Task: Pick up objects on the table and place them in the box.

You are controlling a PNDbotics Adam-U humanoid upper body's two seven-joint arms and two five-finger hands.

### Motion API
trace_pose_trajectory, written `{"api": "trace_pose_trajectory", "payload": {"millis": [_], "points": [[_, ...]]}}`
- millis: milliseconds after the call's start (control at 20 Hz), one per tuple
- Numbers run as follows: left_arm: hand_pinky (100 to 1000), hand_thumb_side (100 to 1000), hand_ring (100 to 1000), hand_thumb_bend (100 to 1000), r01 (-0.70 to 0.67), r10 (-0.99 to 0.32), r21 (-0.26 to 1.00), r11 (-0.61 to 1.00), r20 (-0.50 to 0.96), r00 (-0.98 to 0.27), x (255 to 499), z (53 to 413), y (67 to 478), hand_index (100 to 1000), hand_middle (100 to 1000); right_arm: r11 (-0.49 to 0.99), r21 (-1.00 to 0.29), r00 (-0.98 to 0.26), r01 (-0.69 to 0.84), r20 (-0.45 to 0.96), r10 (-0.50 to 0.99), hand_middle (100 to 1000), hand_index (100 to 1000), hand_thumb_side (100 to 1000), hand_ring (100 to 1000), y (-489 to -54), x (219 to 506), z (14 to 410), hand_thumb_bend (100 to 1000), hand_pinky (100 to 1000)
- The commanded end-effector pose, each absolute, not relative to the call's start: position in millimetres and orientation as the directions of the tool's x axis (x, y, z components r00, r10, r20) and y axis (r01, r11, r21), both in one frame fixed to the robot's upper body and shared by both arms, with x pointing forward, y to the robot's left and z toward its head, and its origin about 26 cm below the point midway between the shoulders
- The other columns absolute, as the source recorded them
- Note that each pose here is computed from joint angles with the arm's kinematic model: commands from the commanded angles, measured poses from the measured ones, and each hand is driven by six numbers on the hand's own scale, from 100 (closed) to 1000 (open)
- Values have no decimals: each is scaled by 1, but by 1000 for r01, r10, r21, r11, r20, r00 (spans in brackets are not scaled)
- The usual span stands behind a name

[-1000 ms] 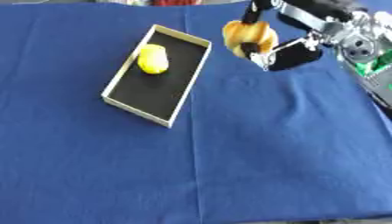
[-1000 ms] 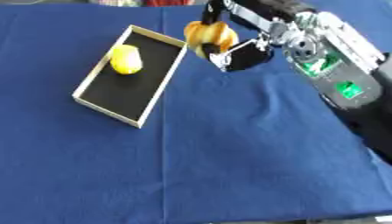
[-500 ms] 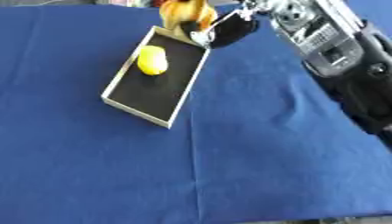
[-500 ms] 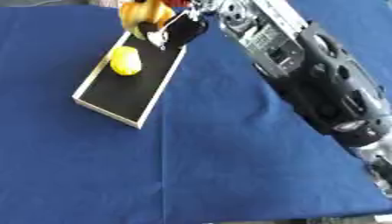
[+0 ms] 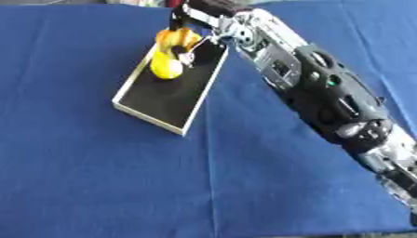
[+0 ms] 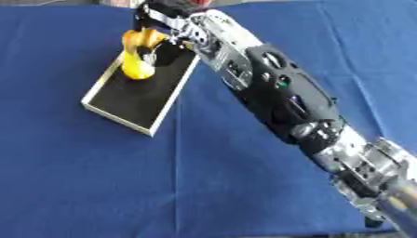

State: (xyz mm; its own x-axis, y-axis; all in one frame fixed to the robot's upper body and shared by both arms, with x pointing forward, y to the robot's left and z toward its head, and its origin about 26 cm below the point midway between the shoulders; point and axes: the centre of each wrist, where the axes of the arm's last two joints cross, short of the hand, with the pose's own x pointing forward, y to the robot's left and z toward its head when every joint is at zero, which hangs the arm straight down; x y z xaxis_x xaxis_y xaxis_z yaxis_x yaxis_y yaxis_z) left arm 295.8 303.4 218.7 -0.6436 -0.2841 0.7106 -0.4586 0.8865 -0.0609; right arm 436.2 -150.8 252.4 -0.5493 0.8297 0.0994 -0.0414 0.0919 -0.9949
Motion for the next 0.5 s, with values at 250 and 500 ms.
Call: {"api": "trace_pose_trajectory", "payload": {"millis": [250,500], "points": [[1000,959,857,178,-460,-297,-61,886,688,-662,293,226,305,942,865,54,-997,-557,-48,72,827,541,621,158,784,-154,444,240,100,805],[1000,959,857,178,-462,-297,-60,885,691,-659,293,226,305,942,865,39,-998,-590,-54,63,805,751,847,279,857,-153,442,241,280,811]]}}
